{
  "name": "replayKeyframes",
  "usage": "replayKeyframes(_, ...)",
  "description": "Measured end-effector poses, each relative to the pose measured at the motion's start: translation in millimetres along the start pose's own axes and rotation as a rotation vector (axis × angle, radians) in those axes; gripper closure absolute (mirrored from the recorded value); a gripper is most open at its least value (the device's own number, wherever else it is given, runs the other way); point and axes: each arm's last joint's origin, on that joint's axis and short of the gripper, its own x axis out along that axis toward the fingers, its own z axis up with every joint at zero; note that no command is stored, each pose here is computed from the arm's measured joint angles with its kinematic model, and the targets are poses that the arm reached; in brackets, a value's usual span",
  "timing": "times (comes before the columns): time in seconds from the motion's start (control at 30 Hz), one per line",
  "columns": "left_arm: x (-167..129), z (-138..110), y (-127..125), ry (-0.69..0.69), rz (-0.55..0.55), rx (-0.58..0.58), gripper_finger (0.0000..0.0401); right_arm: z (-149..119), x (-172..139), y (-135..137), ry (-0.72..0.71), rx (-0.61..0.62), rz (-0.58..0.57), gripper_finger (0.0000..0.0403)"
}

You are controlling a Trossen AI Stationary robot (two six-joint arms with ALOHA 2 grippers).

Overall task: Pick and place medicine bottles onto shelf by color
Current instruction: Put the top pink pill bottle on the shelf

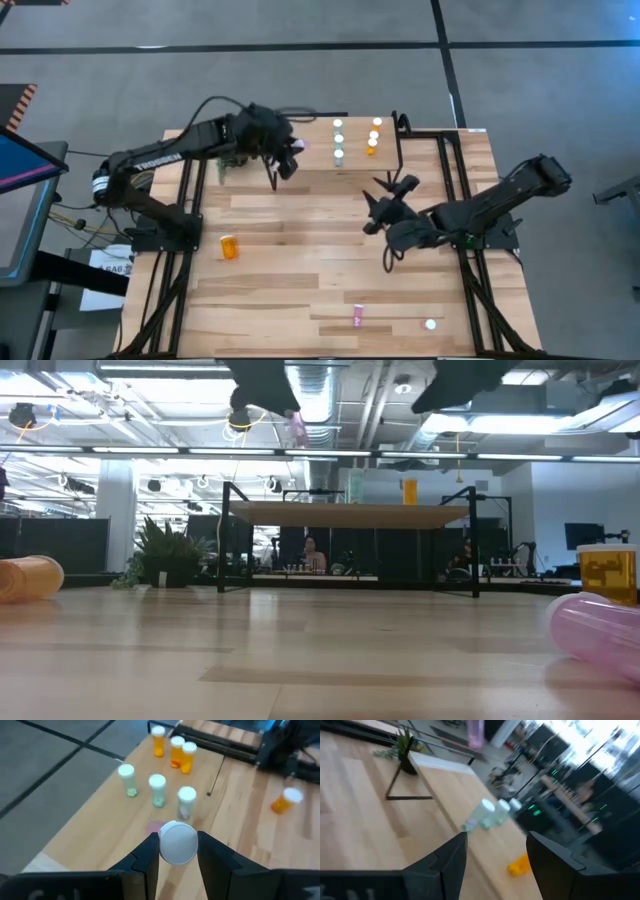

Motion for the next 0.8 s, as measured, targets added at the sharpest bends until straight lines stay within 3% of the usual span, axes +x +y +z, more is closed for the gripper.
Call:
replayKeyframes(0.17, 15.9, 16.3, 23.6, 0.076, -0.006, -0.023, 0.0305, 0.8, -8.0, -21.6, 0.005, 0.139, 0.09, 0.0178)
replayKeyframes(0.37, 44.0, 37.9, 39.7, 0.159, 0.0, 0.007, 0.0305, 5.0, -18.9, -27.7, -0.026, 0.186, 0.207, 0.0178)
replayKeyframes(0.5, 65.0, 46.4, 48.8, 0.199, -0.029, 0.018, 0.0305, 9.7, -22.0, -25.4, -0.049, 0.215, 0.396, 0.0178)
replayKeyframes(0.67, 89.7, 47.4, 59.2, 0.241, -0.057, 0.016, 0.0305, 13.8, -22.1, -15.0, -0.173, 0.197, 0.734, 0.0178)
replayKeyframes(0.8, 102.2, 45.3, 68.9, 0.259, -0.078, -0.008, 0.0305, -0.8, -19.1, -11.0, -0.31, 0.17, 0.759, 0.0181)
